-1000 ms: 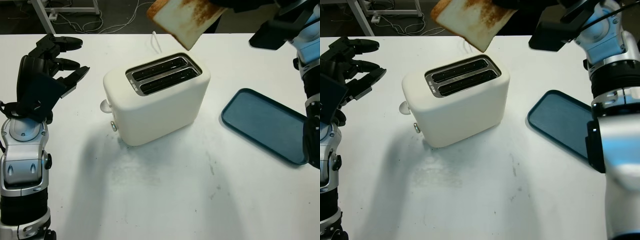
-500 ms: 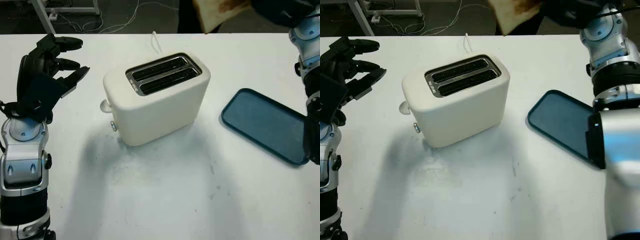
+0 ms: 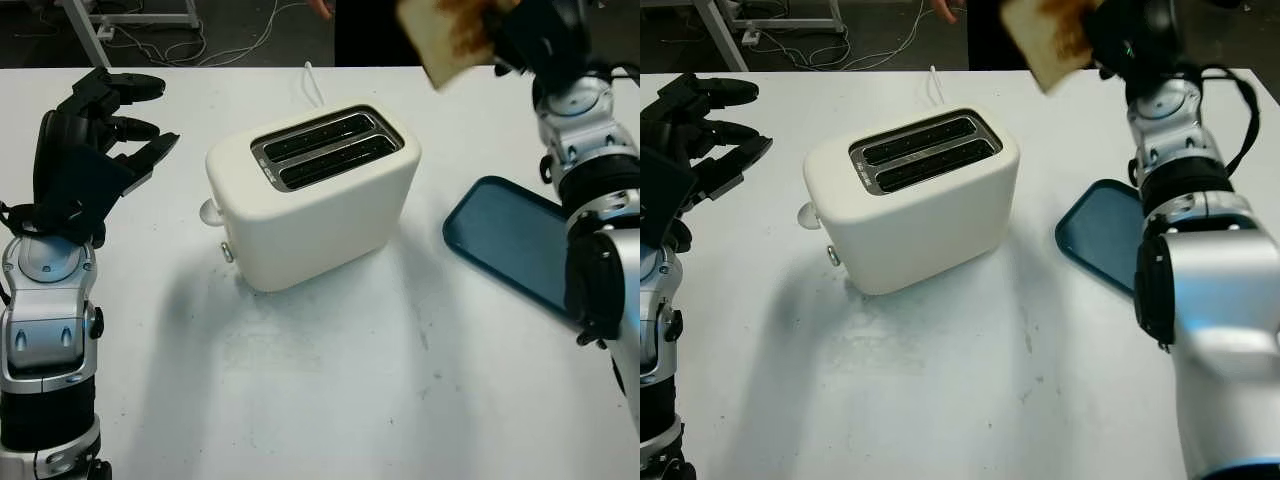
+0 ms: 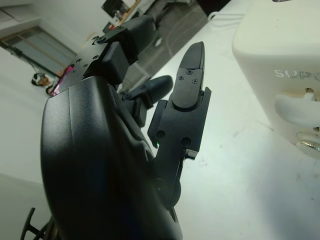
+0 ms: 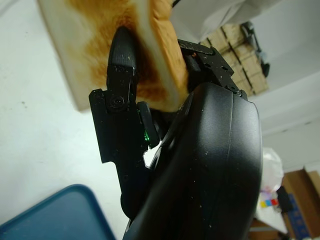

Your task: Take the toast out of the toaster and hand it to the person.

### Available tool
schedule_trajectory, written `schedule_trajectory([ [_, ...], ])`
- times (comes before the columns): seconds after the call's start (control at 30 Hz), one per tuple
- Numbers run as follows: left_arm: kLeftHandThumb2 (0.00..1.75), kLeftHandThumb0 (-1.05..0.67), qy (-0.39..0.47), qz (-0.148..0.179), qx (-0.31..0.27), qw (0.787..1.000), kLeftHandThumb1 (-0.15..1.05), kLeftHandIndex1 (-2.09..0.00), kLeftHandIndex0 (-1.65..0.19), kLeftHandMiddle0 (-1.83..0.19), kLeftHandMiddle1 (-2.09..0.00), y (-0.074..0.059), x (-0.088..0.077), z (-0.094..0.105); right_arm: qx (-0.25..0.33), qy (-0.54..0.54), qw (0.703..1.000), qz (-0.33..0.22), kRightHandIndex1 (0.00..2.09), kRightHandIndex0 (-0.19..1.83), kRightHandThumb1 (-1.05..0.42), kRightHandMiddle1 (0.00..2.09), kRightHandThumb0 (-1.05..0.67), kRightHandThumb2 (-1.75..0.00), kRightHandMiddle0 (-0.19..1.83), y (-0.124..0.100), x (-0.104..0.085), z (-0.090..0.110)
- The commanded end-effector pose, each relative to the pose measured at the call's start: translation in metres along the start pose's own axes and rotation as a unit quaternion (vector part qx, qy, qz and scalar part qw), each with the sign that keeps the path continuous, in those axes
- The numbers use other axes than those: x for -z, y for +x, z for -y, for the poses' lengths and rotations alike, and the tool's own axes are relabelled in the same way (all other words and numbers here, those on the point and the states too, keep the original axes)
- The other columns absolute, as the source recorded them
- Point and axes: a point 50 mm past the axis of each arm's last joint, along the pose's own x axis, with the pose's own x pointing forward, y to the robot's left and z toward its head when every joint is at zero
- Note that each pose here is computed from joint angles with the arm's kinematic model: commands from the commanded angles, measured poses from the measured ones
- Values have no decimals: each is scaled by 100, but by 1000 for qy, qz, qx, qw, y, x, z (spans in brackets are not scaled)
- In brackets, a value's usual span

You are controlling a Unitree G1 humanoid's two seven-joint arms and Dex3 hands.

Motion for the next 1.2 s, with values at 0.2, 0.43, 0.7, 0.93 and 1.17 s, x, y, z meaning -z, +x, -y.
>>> schedule_trajectory([
  [0.2,22,-25,2,0,-5,1000,92,-74,-39,-32,-111,-2,1,-1,22,45,997,-64,175,56,-92,168,-18,-38,32,-6,21,-13],
  [0.43,21,-24,5,2,-6,1000,92,-74,-41,-33,-110,-1,1,-1,10,84,991,-102,173,33,-92,144,-18,-36,33,-11,30,-27],
  [0.7,21,-25,4,1,-6,1000,92,-74,-41,-33,-110,-2,2,-1,3,88,991,-97,174,43,-92,120,-21,-39,48,-11,26,-33],
  [0.93,21,-25,6,3,-5,1000,92,-74,-42,-34,-110,-2,2,-1,3,92,991,-96,146,38,-92,82,-24,-40,44,-10,24,-32],
  [1.17,21,-25,8,3,-5,1000,92,-74,-42,-34,-110,-1,2,-1,-6,74,994,-83,174,54,-92,163,-20,-39,32,-10,23,-32],
])
